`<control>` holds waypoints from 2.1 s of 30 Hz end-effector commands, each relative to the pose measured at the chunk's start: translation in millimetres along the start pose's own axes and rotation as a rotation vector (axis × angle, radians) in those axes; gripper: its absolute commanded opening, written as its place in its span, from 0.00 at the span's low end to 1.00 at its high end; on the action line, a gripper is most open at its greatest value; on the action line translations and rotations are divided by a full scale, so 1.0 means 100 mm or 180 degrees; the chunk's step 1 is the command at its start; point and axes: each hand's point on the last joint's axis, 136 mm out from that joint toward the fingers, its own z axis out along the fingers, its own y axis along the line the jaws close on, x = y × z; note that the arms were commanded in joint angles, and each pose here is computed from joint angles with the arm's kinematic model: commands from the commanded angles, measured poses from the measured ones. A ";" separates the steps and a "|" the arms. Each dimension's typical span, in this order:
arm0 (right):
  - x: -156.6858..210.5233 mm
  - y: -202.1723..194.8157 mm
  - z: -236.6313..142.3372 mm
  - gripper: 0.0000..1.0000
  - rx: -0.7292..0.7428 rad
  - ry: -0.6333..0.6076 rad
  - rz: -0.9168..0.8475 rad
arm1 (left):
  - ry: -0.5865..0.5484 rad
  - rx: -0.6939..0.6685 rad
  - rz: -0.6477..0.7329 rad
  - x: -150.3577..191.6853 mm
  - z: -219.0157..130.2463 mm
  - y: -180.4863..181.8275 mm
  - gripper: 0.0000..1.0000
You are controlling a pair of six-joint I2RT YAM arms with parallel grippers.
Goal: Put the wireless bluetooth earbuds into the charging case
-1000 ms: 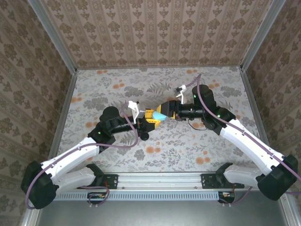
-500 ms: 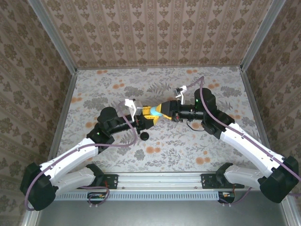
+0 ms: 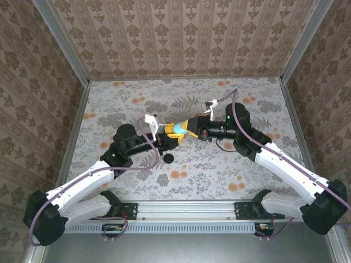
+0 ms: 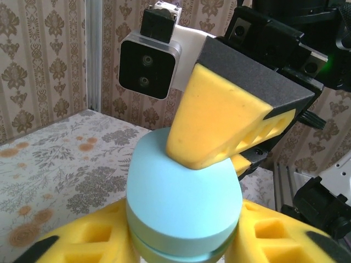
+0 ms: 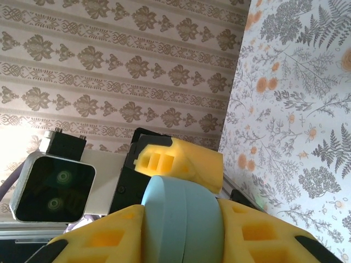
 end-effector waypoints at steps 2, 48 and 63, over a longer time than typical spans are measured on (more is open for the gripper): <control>-0.02 0.08 0.03 0.17 -0.0111 -0.0009 -0.0022 | 0.0090 -0.0005 0.0064 0.00 -0.05 -0.04 0.59; -0.72 -2.99 1.62 0.25 0.1439 0.0446 0.0690 | 0.0745 -0.1863 -0.0568 0.87 -1.06 0.80 1.00; -0.92 -2.19 0.51 1.00 0.2300 0.0123 -0.0484 | 0.0907 -0.2387 -0.0546 0.78 -1.35 1.07 1.00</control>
